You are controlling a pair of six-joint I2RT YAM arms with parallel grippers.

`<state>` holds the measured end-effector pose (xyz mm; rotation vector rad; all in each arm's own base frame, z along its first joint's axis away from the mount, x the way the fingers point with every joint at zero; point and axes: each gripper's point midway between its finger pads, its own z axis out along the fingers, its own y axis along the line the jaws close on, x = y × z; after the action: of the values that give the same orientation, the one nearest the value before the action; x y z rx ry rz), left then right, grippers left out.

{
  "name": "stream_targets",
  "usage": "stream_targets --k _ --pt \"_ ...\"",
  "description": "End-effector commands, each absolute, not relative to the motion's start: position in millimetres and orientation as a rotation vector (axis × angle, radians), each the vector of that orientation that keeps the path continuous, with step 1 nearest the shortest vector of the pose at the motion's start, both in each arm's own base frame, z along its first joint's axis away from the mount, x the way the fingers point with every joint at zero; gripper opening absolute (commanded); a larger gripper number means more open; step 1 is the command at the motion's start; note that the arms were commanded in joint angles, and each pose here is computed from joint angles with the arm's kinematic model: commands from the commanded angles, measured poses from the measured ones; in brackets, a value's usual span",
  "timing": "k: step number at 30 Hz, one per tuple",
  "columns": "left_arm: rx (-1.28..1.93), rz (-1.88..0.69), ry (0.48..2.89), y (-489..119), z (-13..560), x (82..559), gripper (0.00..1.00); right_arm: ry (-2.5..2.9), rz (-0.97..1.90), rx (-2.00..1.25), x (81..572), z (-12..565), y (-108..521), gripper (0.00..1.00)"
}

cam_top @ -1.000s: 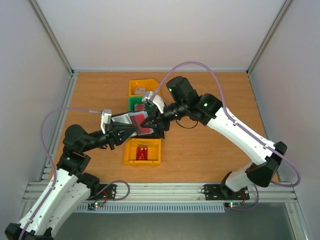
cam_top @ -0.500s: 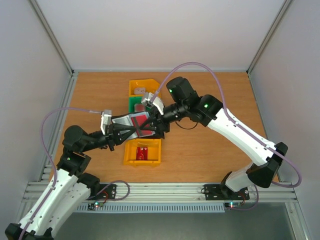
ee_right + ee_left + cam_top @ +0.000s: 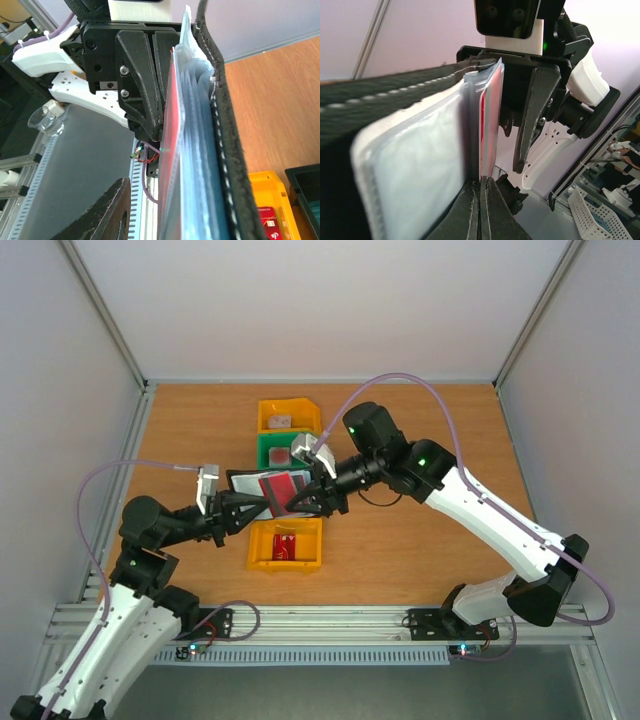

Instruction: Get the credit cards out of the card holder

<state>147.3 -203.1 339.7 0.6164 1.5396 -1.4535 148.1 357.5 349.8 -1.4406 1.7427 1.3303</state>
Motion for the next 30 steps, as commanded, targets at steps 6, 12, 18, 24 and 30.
stream_targets --k 6,12,18,24,30 --pt "0.634 -1.384 1.546 -198.9 332.8 149.0 0.00 1.689 1.349 -1.451 137.8 364.6 343.7 0.27" --pt "0.659 -1.368 1.550 -198.4 329.3 146.2 0.00 1.707 1.329 -1.444 140.4 362.7 338.0 0.16" --pt "0.665 -1.375 1.540 -199.0 330.8 146.0 0.00 1.713 1.316 -1.449 141.7 361.3 335.8 0.07" --pt "0.744 -1.401 1.475 -202.7 335.9 137.5 0.00 1.706 1.349 -1.462 139.8 361.5 338.2 0.07" --pt "0.578 -1.417 1.541 -199.8 332.7 159.2 0.20 1.654 1.457 -1.510 132.0 365.8 344.8 0.06"
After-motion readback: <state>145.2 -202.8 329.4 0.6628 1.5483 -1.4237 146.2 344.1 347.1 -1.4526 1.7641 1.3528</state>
